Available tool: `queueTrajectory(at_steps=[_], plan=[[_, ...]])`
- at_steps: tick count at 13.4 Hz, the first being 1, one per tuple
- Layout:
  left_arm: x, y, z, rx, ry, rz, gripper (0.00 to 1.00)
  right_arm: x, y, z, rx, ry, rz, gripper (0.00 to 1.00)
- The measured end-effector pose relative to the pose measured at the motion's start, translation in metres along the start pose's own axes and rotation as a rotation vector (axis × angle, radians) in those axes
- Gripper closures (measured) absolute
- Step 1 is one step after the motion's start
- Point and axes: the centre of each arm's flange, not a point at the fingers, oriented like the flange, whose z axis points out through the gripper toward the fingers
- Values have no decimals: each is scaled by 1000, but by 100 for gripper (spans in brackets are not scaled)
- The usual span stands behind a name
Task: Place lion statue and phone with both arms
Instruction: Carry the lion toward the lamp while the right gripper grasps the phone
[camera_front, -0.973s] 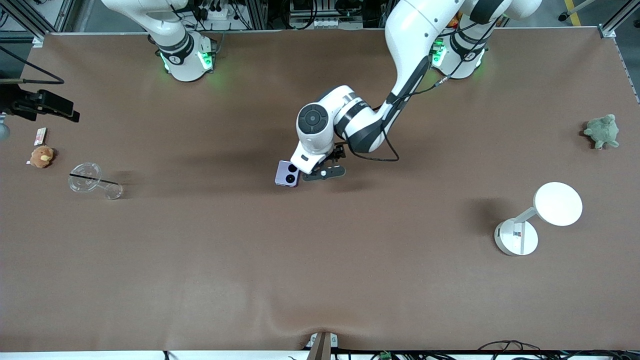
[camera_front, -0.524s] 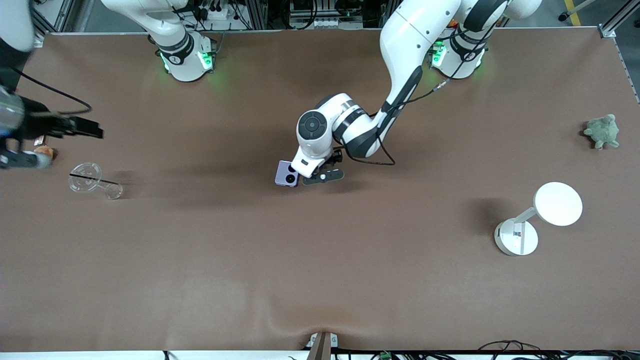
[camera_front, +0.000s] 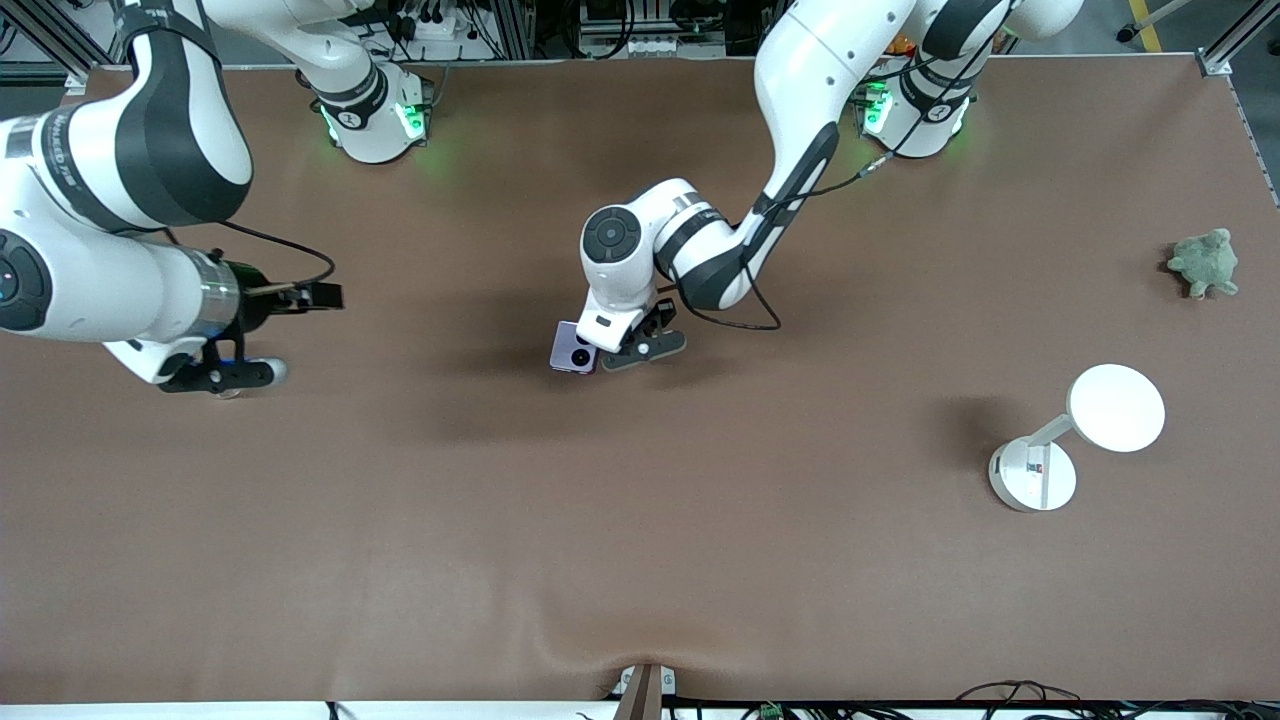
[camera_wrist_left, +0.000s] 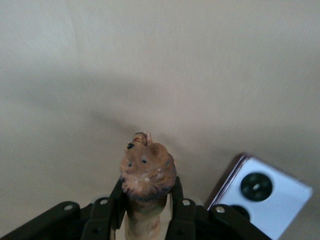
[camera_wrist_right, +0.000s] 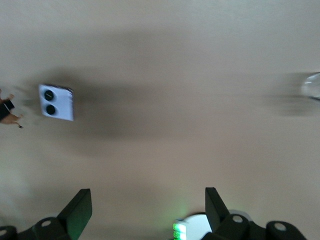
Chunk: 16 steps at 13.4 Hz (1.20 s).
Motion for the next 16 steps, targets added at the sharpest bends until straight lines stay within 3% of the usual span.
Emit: queueTrajectory(at_steps=[4,6,11,16], plan=[[85,-41,-101,-52,120,-122,62,-1,-64,31,3,38,71,0],[143,-88,-130,-24,142,-175,62,-7,-114,57,-14,63,98,0],[275,-222,-109,54,106,-213,62,-12,-205,161,-20,169,111,0],[336,-315,-54,120,26,-107,62,-3,-230,238,-31,218,83,0]])
